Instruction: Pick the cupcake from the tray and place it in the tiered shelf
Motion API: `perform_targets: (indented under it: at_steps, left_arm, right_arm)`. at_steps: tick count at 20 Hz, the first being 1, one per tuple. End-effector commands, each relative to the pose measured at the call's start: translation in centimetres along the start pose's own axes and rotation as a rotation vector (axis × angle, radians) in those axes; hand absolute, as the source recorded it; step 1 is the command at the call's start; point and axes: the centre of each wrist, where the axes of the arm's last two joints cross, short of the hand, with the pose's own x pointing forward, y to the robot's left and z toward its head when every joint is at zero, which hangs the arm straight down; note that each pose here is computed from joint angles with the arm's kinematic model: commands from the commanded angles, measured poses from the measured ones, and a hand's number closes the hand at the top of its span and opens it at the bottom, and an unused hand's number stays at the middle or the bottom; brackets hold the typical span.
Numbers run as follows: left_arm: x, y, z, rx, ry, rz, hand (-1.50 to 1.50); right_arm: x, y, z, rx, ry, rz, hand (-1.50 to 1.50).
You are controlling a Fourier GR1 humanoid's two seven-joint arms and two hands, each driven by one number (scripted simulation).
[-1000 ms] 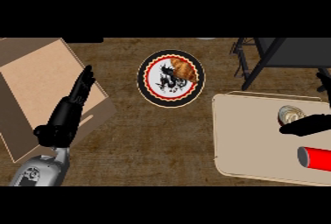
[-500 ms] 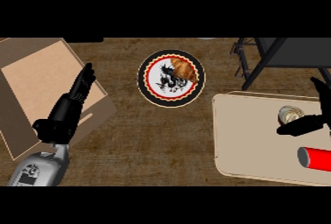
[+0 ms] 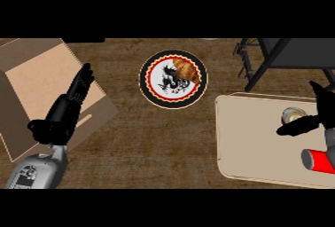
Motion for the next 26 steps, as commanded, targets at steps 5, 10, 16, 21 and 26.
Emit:
perform_targets:
  at_steps: [5, 10, 16, 21, 26]
  left_arm:
    - [-2.9, -2.8, 1.0, -0.017, 0.137, 0.045, 0.00]
    - [-4.0, -2.1, 0.9, -0.034, 0.153, 0.024, 0.00]
    - [-3.0, -3.7, 1.1, -0.036, 0.141, 0.039, 0.00]
    - [-3.7, -0.8, 1.0, -0.039, 0.147, 0.025, 0.00]
    - [-3.9, -2.6, 0.9, -0.025, 0.144, 0.048, 0.00]
  right_arm:
    - [-1.8, 3.4, -1.5, 0.021, 0.007, -0.007, -1.50]
    - [-0.4, 3.5, -1.0, 0.040, -0.015, 0.002, -1.50]
    - [-2.6, 5.0, -1.4, 0.119, -0.020, 0.119, 1.50]
    - [-1.8, 3.7, -2.4, 0.041, -0.081, 0.154, 1.50]
    - [-1.0, 5.3, -0.9, -0.007, -0.112, 0.102, 1.50]
